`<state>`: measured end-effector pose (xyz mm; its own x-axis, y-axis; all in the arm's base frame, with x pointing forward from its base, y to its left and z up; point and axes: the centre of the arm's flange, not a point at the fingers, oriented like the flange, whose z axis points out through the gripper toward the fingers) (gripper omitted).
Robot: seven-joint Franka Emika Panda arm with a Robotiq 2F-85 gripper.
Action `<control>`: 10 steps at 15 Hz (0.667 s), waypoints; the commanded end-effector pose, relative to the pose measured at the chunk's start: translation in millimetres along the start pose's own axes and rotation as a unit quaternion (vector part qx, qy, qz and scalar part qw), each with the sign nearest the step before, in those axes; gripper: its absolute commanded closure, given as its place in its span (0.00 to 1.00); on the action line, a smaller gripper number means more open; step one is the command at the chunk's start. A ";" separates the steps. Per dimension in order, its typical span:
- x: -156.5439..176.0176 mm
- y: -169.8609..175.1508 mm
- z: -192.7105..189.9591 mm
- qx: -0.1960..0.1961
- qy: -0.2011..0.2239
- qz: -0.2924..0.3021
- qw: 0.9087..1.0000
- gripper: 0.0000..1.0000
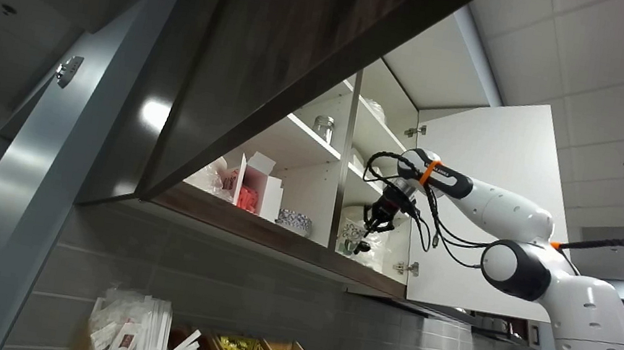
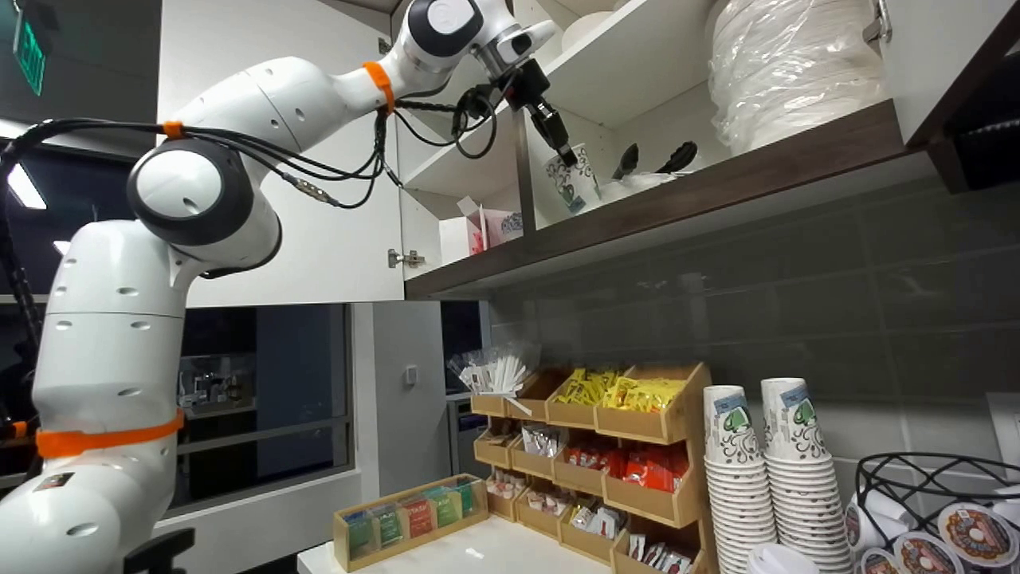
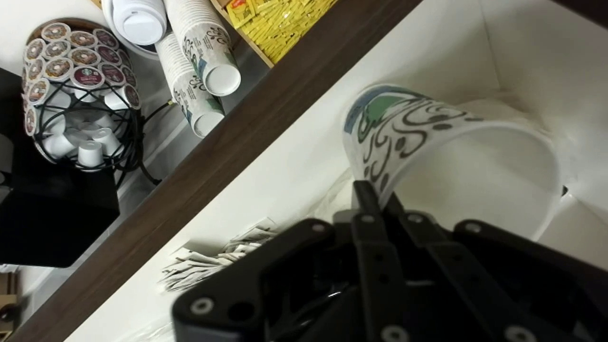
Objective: Put the paper cup inside the bottom right shelf of the cabinet
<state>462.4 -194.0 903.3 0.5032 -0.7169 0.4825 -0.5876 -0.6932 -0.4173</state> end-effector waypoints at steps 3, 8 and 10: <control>25.9 -17.8 -2.1 0.005 0.007 0.005 1.000 0.50; 28.3 -28.3 0.4 0.026 0.016 0.006 1.000 0.12; 29.0 -30.1 8.1 0.021 0.014 0.003 1.000 0.01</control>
<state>480.9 -188.4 910.4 0.4874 -0.7108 0.5071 -0.5654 -0.6995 -0.4371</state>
